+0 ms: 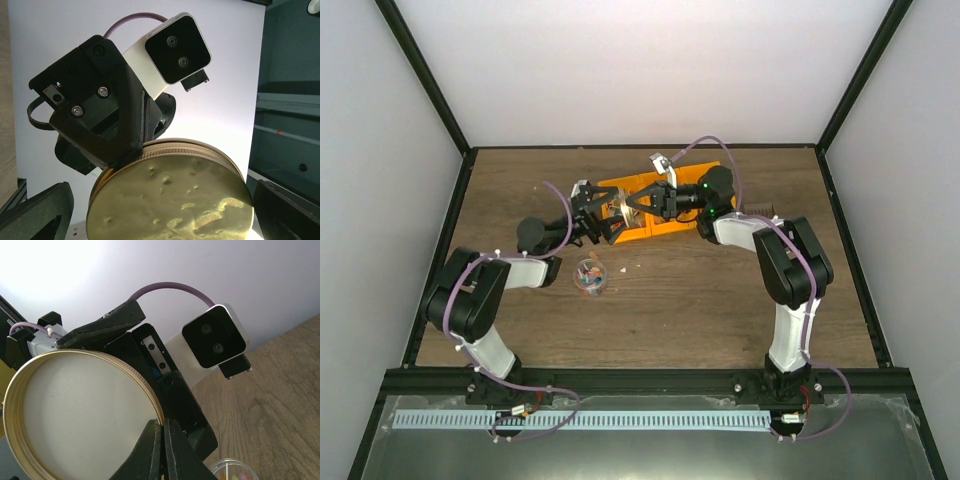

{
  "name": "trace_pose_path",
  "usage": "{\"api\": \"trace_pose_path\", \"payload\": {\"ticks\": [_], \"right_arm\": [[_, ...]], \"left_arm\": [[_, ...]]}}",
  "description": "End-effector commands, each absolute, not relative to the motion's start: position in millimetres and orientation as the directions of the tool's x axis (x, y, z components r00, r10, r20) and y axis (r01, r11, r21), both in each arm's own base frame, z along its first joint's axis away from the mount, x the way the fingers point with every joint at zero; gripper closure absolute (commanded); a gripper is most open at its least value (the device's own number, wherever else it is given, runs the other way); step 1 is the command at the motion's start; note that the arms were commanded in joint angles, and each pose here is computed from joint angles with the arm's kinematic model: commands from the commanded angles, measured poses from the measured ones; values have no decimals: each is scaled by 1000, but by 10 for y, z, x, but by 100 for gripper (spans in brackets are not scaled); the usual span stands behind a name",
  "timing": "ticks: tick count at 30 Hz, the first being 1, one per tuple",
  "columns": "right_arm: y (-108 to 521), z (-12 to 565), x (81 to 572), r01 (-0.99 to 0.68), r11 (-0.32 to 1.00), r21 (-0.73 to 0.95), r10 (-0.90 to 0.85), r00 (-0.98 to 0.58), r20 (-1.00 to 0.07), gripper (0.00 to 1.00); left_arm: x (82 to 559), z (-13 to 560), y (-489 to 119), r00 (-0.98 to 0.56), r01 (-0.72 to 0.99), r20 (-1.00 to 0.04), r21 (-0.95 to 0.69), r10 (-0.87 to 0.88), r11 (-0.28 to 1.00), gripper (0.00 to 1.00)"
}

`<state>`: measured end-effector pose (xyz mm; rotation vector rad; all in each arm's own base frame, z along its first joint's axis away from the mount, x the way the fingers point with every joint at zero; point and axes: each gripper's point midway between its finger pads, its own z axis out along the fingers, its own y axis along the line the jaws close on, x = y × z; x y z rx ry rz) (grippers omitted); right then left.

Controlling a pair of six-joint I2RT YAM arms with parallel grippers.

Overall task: Pack the candies
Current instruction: Close the bottle lid on the packing bottle.

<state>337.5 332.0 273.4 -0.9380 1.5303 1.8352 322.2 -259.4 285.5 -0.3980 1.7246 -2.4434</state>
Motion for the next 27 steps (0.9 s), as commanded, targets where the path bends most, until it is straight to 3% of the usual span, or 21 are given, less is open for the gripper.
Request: {"api": "trace_pose_path", "payload": {"ticks": [1, 23, 27], "right_arm": [[3323, 2819, 3456, -823, -180, 538, -2, -547, -837, 99], [3272, 2684, 3573, -802, -151, 577, -21, -581, -813, 99], [3248, 2683, 3593, -801, -150, 579, -18, -583, -812, 99]], "left_arm": [[2998, 3170, -2518, -961, -186, 259, -860, -92, -476, 0], [3026, 3031, -2562, -957, -214, 278, -868, -81, -448, 1], [3047, 3027, -2559, -955, -216, 283, -866, -85, -452, 6]]}}
